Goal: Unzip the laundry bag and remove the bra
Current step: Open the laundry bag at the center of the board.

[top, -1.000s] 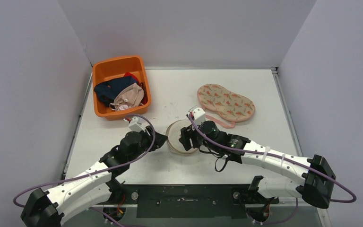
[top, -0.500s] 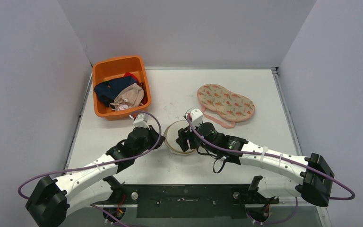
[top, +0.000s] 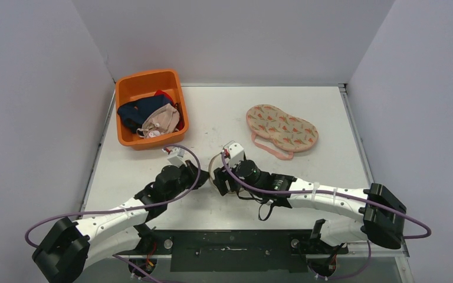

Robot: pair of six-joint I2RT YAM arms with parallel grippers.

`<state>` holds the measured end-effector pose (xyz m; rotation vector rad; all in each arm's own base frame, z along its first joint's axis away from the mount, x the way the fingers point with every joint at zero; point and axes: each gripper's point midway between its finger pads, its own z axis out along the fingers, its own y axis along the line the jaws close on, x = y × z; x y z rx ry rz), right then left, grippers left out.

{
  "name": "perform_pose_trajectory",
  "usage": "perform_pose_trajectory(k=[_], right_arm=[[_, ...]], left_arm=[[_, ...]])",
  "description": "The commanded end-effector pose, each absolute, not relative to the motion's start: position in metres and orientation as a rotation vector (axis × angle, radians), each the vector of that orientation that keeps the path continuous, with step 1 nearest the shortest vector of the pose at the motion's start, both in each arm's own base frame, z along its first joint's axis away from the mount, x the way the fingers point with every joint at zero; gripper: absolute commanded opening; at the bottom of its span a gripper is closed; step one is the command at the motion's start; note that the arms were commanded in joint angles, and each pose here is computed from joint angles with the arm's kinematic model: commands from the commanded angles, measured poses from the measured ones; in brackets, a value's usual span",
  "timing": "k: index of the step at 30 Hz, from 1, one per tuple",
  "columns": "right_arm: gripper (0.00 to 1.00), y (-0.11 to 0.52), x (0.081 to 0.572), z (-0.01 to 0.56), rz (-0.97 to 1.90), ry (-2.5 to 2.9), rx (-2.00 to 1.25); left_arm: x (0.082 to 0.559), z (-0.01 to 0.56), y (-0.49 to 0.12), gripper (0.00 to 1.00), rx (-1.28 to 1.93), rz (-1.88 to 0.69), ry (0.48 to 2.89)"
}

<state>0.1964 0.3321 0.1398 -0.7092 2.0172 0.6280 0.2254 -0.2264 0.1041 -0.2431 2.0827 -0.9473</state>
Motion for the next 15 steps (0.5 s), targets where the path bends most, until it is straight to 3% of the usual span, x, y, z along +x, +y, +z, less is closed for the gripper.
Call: perform_pose_trajectory(k=[1, 7, 15], right_arm=[[0.73, 0.332, 0.207, 0.161, 0.608, 1.936, -0.592], [0.81, 0.313, 0.205, 0.155, 0.533, 1.935, -0.550], [0.79, 0.305, 0.208, 0.149, 0.414, 1.926, -0.533]], left_arm=[[0.231, 0.155, -0.254, 0.00, -0.189, -1.187, 1.894], [0.232, 0.160, -0.268, 0.00, -0.168, -1.254, 1.884], [0.232, 0.161, -0.280, 0.00, -0.154, -1.312, 1.892]])
